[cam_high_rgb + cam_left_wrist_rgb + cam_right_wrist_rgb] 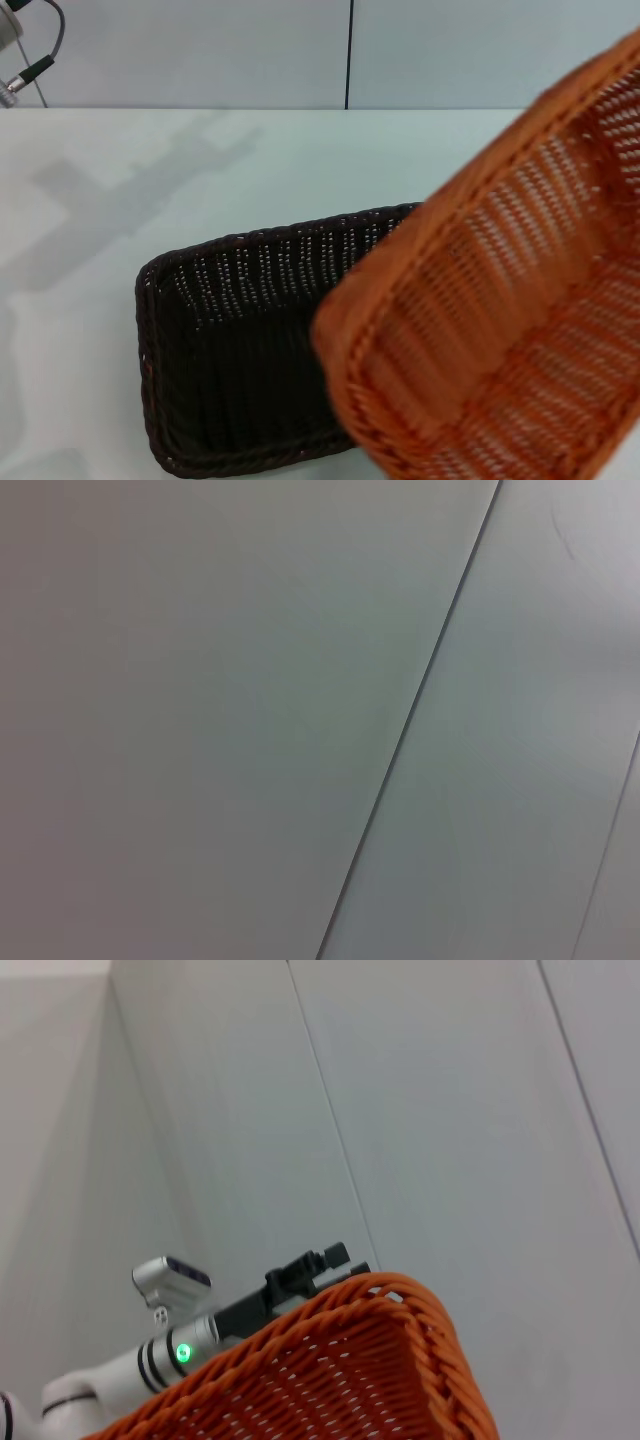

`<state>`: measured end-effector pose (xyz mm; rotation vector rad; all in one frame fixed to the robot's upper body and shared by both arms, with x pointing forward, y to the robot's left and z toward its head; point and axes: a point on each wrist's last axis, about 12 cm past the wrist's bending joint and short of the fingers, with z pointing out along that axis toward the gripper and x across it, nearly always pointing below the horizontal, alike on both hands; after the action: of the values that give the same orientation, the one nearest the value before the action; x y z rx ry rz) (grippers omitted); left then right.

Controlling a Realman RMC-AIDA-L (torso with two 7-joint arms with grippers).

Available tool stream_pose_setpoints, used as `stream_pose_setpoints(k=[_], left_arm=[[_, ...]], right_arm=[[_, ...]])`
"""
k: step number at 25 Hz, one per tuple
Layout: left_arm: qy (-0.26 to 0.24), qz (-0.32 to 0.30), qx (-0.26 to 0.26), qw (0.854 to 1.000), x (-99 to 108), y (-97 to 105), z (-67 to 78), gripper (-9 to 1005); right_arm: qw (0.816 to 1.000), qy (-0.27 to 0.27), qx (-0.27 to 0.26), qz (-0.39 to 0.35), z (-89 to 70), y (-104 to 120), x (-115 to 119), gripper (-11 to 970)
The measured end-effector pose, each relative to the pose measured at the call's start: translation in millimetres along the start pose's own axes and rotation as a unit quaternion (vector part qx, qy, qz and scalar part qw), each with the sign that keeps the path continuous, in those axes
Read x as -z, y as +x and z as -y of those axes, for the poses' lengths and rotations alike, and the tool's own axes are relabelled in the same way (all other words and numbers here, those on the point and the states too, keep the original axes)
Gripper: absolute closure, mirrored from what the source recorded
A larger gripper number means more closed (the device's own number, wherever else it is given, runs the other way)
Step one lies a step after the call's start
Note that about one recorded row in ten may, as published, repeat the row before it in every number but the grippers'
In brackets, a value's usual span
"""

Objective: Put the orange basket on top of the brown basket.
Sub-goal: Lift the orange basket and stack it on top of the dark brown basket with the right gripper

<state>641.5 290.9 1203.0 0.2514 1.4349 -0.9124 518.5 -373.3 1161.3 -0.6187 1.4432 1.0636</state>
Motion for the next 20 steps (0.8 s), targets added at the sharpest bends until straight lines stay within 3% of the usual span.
stream_pose_setpoints(k=[6, 7, 12, 20], left_arm=[[0.006, -0.008, -0.004, 1.0, -1.7, 0.8, 1.4, 161], [0.007, -0.012, -0.006, 1.0, -2.8, 0.8, 1.8, 161], [0.013, -0.028, -0.014, 0.999, -8.1, 2.5, 4.0, 161], [0.018, -0.044, -0.02, 0.999, -12.5, 4.7, 5.1, 162]], right_arm=[[0.997, -0.005, 0.002, 0.073, -12.0, 32.0, -27.0, 761], [0.995, -0.009, 0.001, 0.095, -17.7, 45.8, -35.3, 760], [0.992, -0.013, -0.01, 0.122, -31.0, 71.4, -51.5, 753], [0.986, 0.009, -0.035, 0.16, -53.4, 105.6, -59.4, 744]])
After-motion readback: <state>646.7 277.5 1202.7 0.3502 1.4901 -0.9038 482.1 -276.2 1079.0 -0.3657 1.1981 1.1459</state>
